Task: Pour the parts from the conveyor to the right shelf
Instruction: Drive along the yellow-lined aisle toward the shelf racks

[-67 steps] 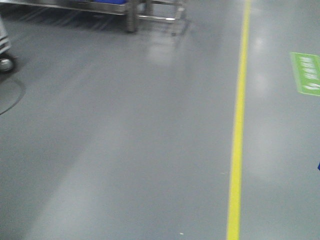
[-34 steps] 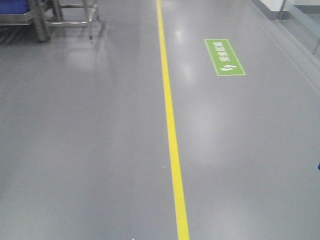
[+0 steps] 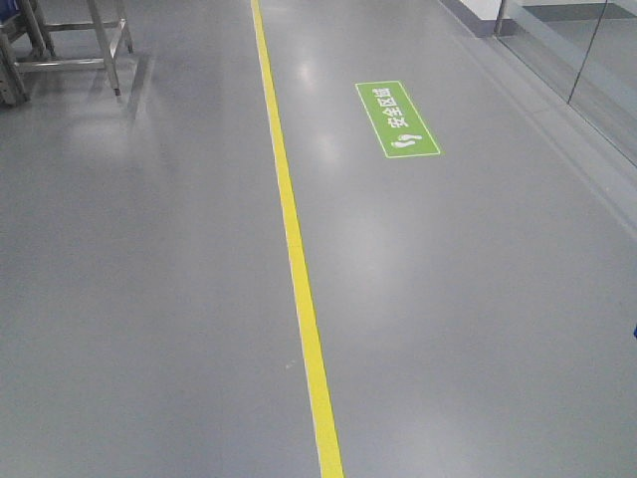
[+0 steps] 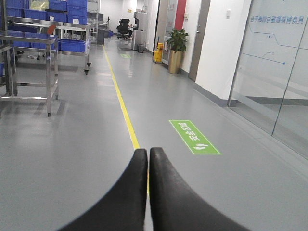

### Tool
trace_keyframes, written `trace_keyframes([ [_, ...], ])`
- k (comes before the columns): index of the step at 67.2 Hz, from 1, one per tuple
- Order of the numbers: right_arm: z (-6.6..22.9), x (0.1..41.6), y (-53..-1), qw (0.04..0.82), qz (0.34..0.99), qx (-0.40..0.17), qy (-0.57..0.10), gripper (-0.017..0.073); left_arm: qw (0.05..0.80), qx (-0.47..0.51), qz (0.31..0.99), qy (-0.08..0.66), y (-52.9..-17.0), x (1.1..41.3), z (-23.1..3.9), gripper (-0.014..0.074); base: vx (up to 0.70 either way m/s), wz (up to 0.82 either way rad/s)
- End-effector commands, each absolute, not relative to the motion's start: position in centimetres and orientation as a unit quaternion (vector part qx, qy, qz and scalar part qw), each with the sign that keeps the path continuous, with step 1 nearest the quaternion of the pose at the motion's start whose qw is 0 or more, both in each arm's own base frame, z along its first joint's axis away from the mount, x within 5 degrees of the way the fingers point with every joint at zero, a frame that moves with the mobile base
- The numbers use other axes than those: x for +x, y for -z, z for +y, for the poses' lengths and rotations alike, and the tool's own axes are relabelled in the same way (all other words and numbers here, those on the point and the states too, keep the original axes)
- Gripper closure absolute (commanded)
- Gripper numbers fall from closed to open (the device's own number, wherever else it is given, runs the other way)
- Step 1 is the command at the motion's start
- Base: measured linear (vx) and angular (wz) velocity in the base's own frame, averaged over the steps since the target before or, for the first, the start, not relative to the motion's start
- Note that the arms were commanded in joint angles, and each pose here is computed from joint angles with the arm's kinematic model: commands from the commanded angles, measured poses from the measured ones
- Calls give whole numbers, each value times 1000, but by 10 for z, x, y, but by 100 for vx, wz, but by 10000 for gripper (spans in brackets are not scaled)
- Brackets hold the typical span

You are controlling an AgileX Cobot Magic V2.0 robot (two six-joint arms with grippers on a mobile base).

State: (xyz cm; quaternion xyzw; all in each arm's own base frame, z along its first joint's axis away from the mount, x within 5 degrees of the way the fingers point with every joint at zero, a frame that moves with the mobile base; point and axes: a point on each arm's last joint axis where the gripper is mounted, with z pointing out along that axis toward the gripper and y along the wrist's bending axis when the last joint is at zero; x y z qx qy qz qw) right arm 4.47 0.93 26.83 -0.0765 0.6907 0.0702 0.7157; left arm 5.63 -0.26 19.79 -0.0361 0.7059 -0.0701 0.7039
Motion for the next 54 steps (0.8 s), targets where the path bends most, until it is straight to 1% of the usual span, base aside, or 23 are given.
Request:
trace_keyframes([
  [1, 9, 43, -284, 748, 656, -76, -69, 564, 725, -38, 684, 79, -198, 56, -3, 600, 39, 0],
  [23, 9, 43, -284, 748, 656, -76, -69, 564, 725, -38, 684, 79, -198, 56, -3, 600, 48, 15],
  [37, 9, 43, -284, 748, 656, -76, -69, 564, 725, -38, 684, 79, -198, 56, -3, 600, 57, 20],
  [54, 9, 43, -284, 748, 656, -76, -69, 564, 725, -38, 684, 79, -198, 56, -3, 600, 62, 6],
])
